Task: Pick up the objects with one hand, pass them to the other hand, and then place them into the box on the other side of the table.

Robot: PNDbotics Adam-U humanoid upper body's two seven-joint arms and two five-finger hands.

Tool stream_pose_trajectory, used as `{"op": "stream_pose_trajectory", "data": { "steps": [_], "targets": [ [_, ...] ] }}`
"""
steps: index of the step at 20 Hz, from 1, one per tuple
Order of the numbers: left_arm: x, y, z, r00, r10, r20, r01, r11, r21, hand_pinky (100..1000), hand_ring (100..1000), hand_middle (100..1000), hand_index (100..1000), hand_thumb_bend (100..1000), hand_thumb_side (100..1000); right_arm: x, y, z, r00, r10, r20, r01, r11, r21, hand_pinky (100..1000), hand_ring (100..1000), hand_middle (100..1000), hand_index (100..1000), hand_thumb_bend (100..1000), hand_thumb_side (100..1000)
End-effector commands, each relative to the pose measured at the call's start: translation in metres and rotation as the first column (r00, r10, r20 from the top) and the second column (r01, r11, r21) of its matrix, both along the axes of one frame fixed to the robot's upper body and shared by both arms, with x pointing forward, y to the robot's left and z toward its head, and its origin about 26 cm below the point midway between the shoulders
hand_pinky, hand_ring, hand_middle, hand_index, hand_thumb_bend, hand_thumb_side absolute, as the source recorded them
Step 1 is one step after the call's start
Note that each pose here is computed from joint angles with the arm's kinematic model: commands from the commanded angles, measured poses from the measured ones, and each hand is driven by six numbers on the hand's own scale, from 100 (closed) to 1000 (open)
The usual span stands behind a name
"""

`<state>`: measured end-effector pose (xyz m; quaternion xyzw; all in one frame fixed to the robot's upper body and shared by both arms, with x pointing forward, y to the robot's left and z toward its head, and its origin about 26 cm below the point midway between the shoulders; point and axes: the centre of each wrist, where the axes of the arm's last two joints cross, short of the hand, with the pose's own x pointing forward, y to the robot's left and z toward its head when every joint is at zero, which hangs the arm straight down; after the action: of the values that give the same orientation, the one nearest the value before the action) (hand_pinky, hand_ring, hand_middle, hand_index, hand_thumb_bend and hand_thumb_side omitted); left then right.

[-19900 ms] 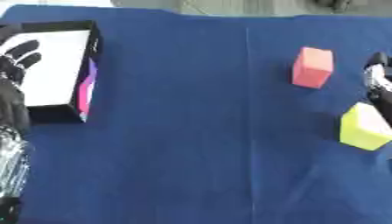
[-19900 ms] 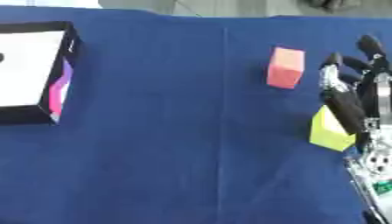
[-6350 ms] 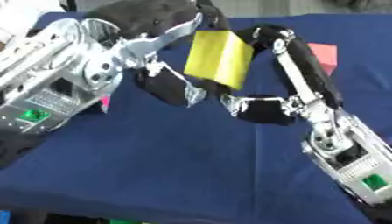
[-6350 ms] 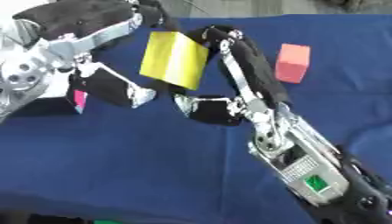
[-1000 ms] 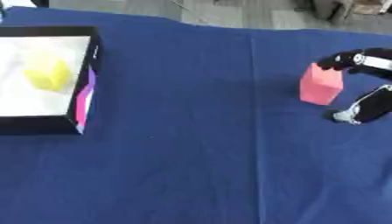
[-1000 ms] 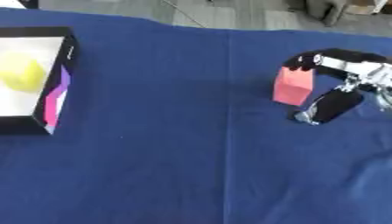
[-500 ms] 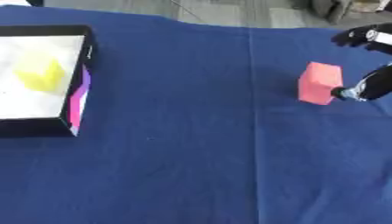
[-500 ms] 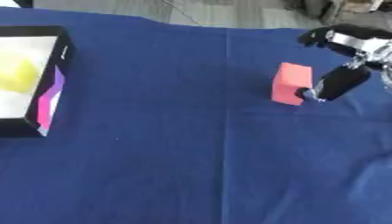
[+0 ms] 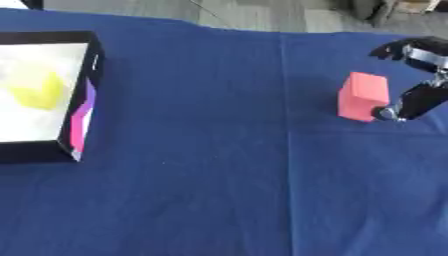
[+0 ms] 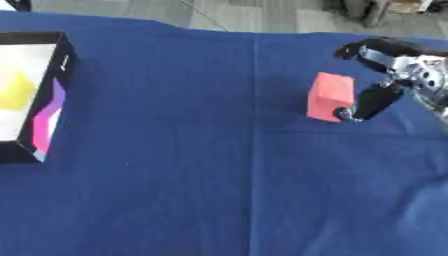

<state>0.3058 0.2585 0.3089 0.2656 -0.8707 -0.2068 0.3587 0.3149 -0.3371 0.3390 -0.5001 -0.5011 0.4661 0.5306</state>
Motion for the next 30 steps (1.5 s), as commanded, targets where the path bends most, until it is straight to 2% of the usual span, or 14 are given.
{"op": "stream_pose_trajectory", "data": {
  "steps": [1,6,14,21,27,30],
  "targets": [
    [-0.004,-0.001,0.004,0.999,-0.001,0.039,0.001,1.000,-0.011,832,784,700,825,100,749,-0.002,-0.008,0.010,0.998,-0.058,0.038,0.059,0.998,-0.029,945,952,905,946,444,100],
    [-0.004,-0.003,0.000,0.999,0.001,0.041,0.000,1.000,-0.023,832,783,697,824,100,750,0.003,-0.014,0.004,0.995,-0.098,0.024,0.099,0.994,-0.039,943,950,902,946,446,100],
    [-0.004,-0.005,0.000,0.999,0.002,0.038,-0.001,1.000,-0.024,832,783,694,822,100,753,0.009,-0.017,-0.001,0.994,-0.108,0.006,0.108,0.994,-0.030,938,943,868,933,430,100],
    [-0.004,-0.005,-0.001,0.999,0.006,0.034,-0.005,1.000,-0.020,832,783,693,821,100,754,0.012,-0.017,-0.003,0.993,-0.117,0.035,0.117,0.993,0.000,925,922,809,901,390,100],
    [-0.004,-0.005,-0.002,0.999,0.013,0.039,-0.012,1.000,-0.016,832,783,691,818,100,752,0.012,-0.017,-0.005,0.988,-0.137,0.068,0.136,0.991,0.017,907,882,703,830,343,100],
    [-0.004,-0.006,-0.001,0.999,0.010,0.043,-0.009,1.000,-0.014,832,783,690,816,100,750,0.013,-0.017,-0.007,0.983,-0.153,0.098,0.153,0.988,0.008,890,833,591,756,334,100]
  ]
}}
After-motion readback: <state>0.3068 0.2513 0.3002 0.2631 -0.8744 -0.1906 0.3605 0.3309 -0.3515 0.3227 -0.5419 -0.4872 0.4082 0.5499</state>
